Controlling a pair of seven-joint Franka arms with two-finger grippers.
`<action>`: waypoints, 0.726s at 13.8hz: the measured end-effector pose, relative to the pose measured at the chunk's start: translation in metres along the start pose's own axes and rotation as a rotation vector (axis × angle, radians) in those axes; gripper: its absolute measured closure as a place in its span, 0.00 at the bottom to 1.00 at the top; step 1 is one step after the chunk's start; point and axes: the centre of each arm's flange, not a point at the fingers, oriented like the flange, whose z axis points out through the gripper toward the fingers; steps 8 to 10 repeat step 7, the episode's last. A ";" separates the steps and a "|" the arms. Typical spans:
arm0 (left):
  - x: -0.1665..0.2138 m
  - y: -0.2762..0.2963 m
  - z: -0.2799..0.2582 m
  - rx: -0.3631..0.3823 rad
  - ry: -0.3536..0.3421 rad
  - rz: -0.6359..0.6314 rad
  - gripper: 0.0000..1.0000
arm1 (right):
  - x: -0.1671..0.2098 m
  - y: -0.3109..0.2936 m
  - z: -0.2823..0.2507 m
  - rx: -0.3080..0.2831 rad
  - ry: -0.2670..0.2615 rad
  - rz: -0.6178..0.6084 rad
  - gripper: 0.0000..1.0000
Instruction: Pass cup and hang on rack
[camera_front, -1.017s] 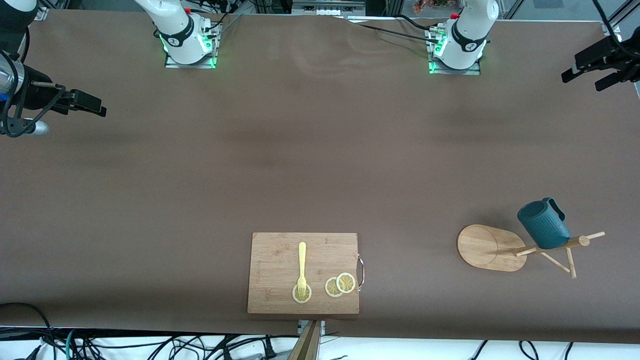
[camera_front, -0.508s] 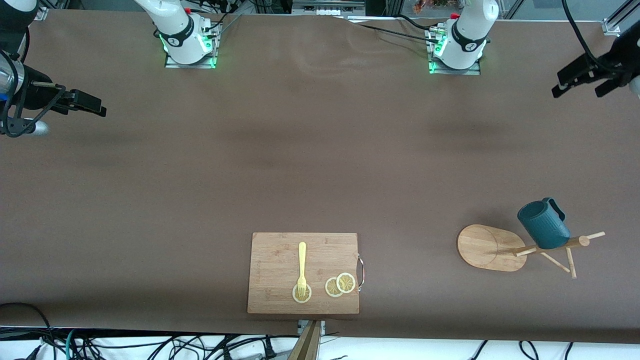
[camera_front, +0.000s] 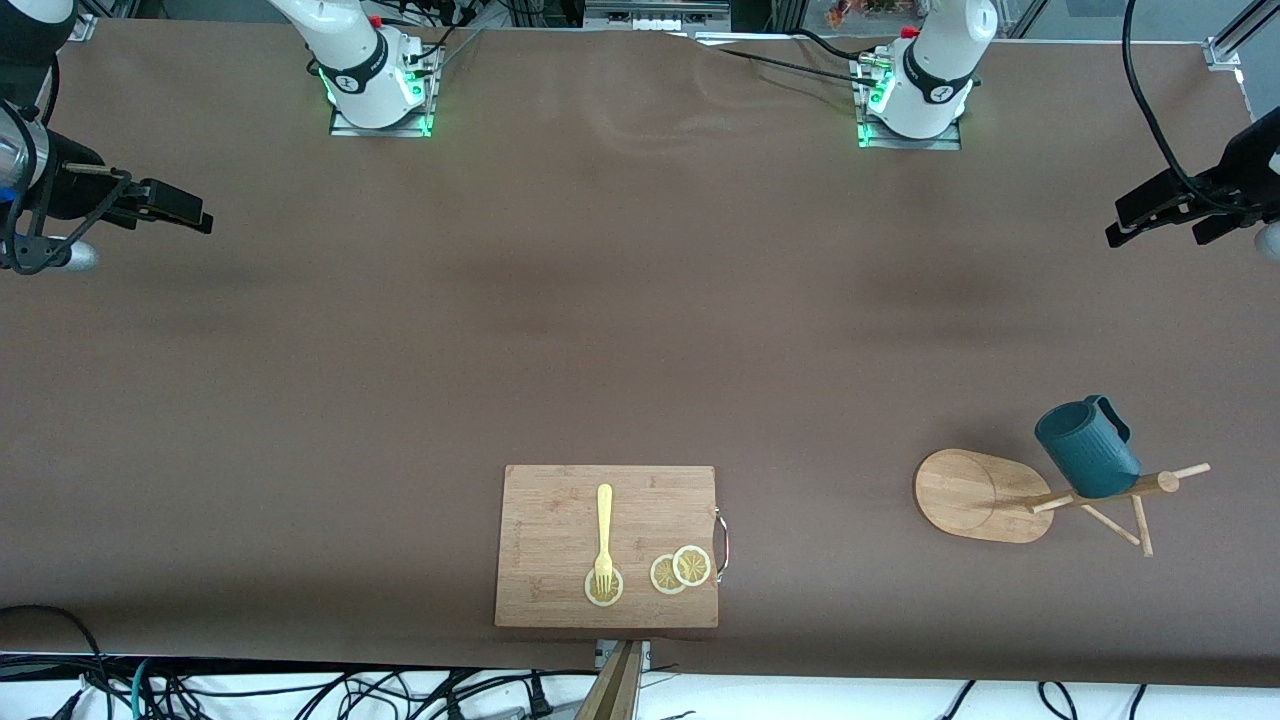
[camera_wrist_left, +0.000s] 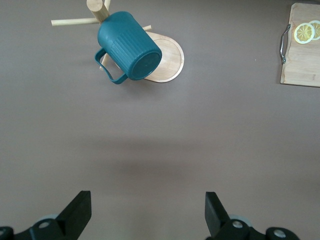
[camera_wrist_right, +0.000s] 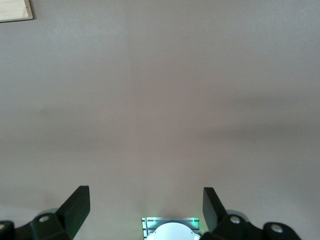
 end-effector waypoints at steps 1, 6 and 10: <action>0.000 0.001 -0.001 0.000 0.005 0.001 0.00 | 0.000 0.000 0.000 0.000 0.000 0.000 0.00; 0.000 0.008 -0.003 -0.001 0.015 0.021 0.00 | 0.000 0.000 0.000 0.000 0.000 0.000 0.00; 0.000 0.009 -0.003 -0.001 0.015 0.024 0.00 | 0.000 0.000 0.000 0.000 0.000 0.000 0.00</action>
